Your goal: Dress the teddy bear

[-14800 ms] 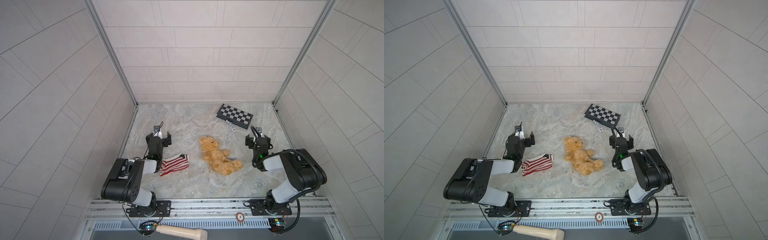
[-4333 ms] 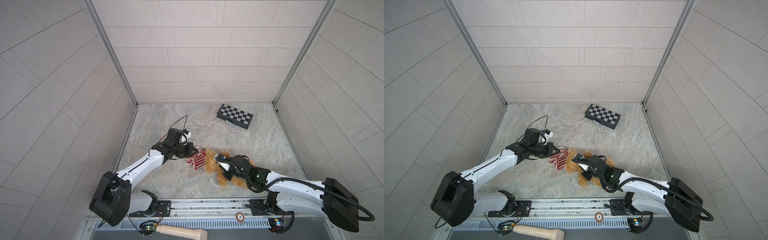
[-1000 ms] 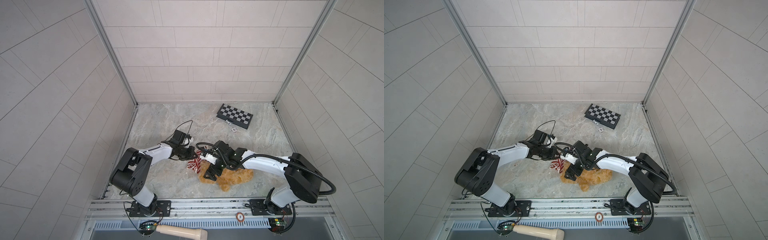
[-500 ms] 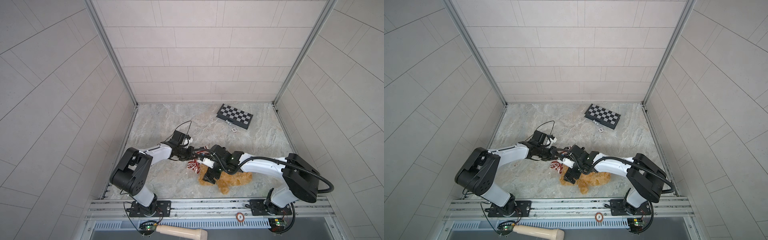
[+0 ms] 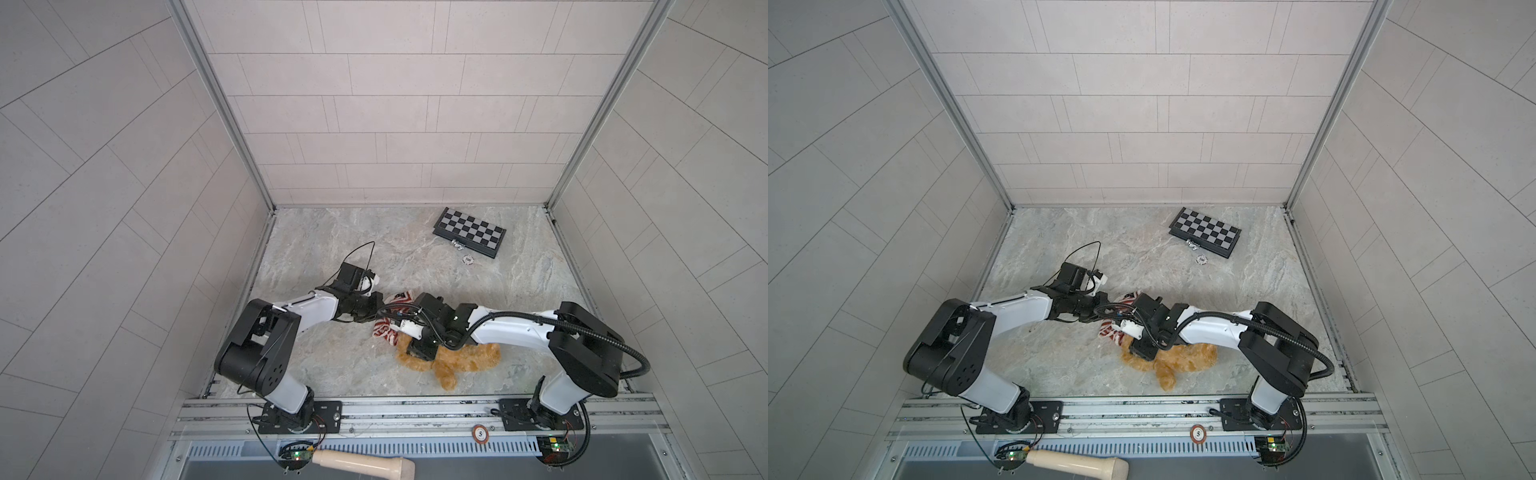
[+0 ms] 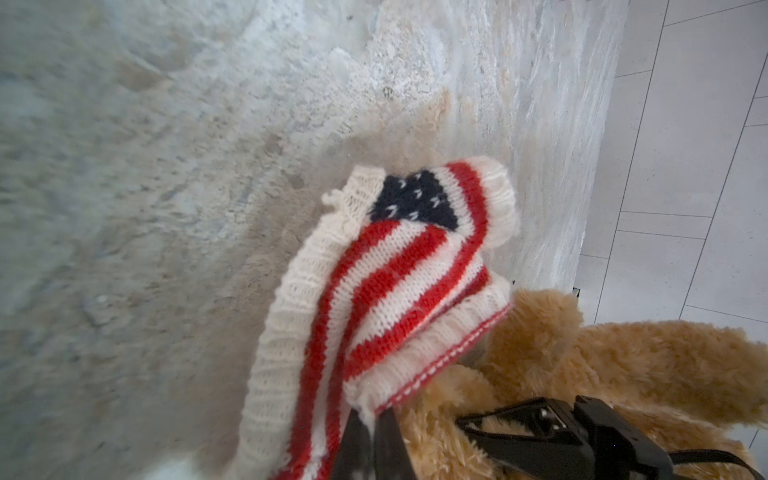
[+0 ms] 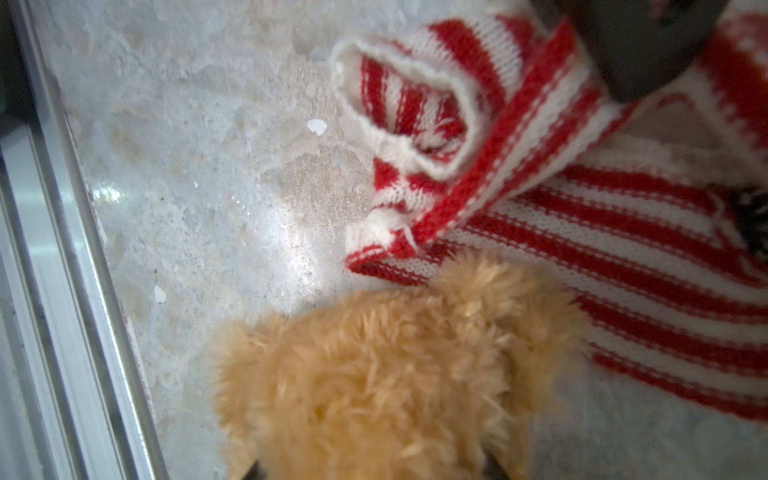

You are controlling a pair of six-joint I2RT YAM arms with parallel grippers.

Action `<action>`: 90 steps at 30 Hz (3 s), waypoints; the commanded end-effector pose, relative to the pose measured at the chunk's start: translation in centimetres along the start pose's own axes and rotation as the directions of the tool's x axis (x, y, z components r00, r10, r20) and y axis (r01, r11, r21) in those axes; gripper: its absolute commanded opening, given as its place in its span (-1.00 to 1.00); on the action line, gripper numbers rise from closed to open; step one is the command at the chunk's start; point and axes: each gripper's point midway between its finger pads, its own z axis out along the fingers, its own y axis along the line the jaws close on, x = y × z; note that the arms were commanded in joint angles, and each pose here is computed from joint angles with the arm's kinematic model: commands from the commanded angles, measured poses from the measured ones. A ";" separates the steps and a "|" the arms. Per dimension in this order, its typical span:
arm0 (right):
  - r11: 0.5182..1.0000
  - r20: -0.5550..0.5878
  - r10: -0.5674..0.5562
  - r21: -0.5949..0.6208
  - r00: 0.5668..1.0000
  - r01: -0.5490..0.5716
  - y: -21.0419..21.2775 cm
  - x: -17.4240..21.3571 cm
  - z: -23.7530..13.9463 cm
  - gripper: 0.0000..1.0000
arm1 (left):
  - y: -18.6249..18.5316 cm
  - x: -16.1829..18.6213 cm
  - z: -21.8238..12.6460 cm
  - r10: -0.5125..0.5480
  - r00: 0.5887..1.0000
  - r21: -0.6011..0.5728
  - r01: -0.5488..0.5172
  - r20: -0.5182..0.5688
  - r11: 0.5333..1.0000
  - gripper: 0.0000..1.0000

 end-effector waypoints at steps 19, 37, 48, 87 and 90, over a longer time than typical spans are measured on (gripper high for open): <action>0.954 0.245 0.254 0.095 0.936 -0.283 -4.1 -5.3 -3.5 -1.00 | -4.9 0.9 -2.3 0.135 0.989 0.118 -0.141 0.058 0.983 -1.00; 0.968 0.363 0.210 0.054 0.908 -0.245 -5.7 -6.6 -2.4 -1.00 | -9.6 1.9 -3.0 0.147 0.988 0.295 -0.152 0.039 0.943 -1.00; 0.978 0.647 0.106 0.070 0.755 -0.197 -5.7 -8.5 -6.4 -1.00 | -9.8 2.1 -2.8 0.107 0.994 0.310 -0.101 -0.003 0.945 -1.00; 0.975 0.949 -0.171 0.201 0.263 -0.090 -4.4 -14.2 -18.1 -1.00 | -17.2 2.3 -9.3 0.375 0.927 0.361 -0.357 0.020 0.862 -1.00; 0.971 0.958 -0.190 0.216 0.215 -0.105 -4.8 -14.5 -19.1 -1.00 | -17.6 2.4 -10.1 0.383 0.923 0.343 -0.373 0.040 0.862 -1.00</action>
